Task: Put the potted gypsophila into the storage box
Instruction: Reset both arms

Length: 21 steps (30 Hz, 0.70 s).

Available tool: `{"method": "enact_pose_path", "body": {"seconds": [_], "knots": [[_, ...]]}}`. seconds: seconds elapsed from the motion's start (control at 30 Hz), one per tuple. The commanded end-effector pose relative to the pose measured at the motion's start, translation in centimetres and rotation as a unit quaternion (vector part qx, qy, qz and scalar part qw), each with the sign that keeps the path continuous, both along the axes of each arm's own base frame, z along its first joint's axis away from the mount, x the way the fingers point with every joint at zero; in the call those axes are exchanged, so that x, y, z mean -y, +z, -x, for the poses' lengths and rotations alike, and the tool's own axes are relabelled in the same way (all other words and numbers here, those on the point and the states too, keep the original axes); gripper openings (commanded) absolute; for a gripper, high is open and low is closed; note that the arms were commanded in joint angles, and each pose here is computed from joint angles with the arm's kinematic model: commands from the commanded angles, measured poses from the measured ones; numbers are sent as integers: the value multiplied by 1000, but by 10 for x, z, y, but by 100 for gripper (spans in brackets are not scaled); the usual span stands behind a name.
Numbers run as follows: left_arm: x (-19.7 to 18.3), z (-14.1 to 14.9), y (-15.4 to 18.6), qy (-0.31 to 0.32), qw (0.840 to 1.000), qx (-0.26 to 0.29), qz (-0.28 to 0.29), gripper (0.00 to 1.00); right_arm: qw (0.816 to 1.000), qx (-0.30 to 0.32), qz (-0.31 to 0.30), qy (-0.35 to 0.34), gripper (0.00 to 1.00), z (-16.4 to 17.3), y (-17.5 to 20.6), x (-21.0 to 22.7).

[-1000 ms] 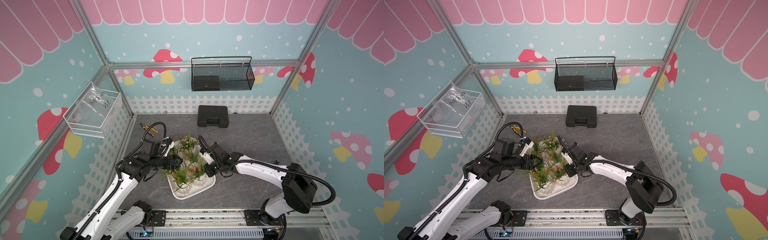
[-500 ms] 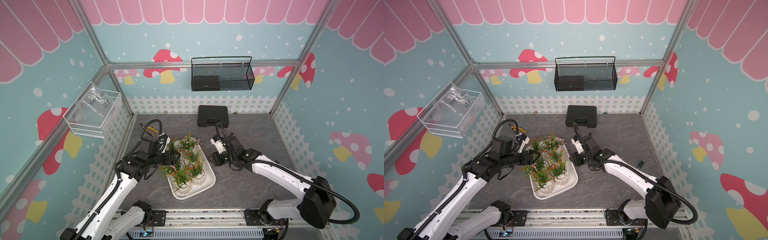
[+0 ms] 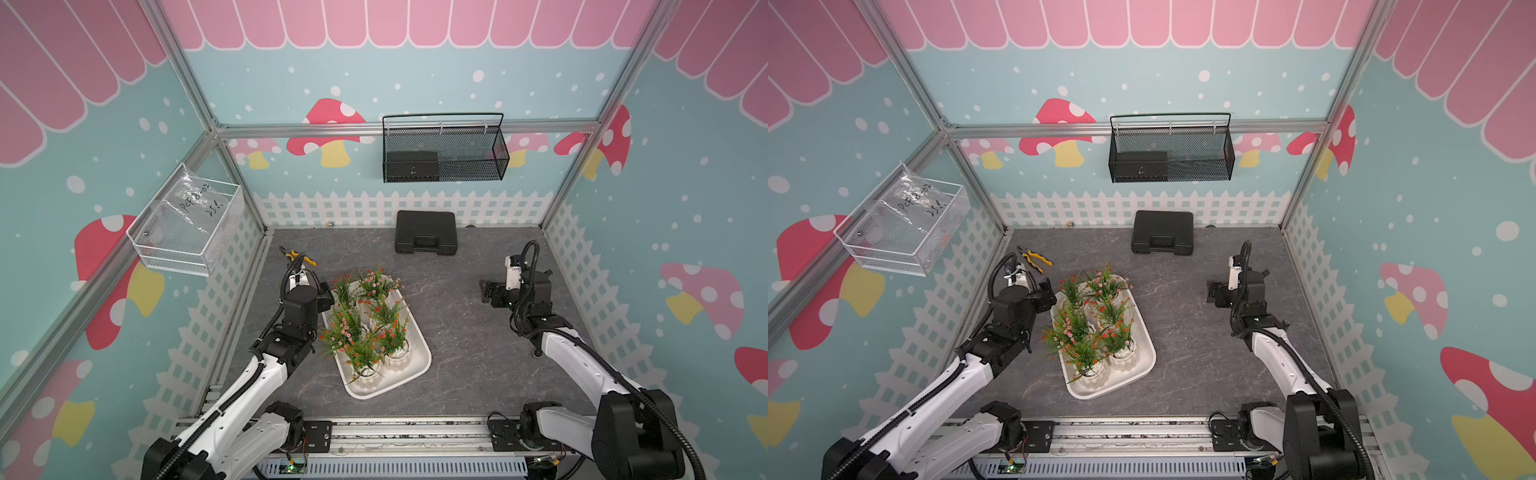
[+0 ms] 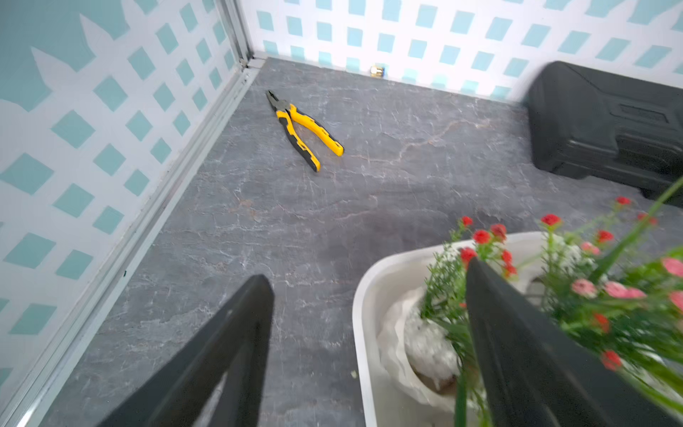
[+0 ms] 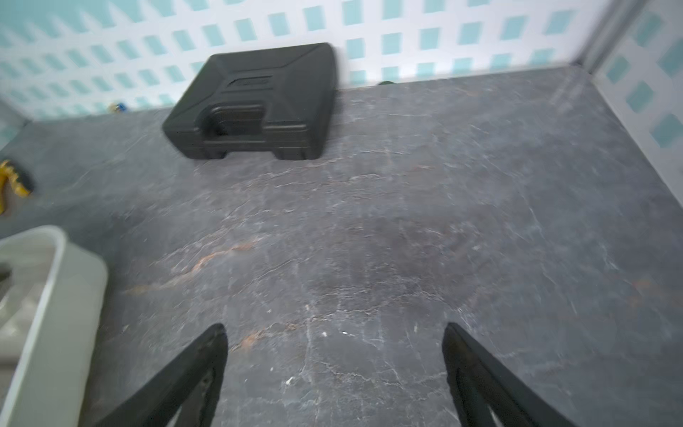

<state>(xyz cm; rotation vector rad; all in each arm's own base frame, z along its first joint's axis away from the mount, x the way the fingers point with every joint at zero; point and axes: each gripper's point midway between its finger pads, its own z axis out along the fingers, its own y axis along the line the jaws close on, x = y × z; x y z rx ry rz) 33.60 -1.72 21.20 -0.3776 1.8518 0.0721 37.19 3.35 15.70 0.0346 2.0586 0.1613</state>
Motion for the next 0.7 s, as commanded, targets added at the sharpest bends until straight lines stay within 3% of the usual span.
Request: {"method": "enact_pose_path", "body": {"seconds": [0.0,0.17,0.27,0.43,0.67], "knots": [[-37,-4,28,82,992,69,-59,83,990,94,60,-82,99,-8,18,41],[-62,-15,-11,88,992,33,-87,84,985,114,79,-99,100,2,-3,62],[-58,-23,-34,72,992,7,-101,84,984,131,76,-97,100,4,-6,62],[-55,-30,-62,57,991,0,-122,84,975,162,124,-91,100,15,-12,65],[-43,-44,-69,24,992,54,-112,83,968,193,136,-80,100,15,-5,62]]}}
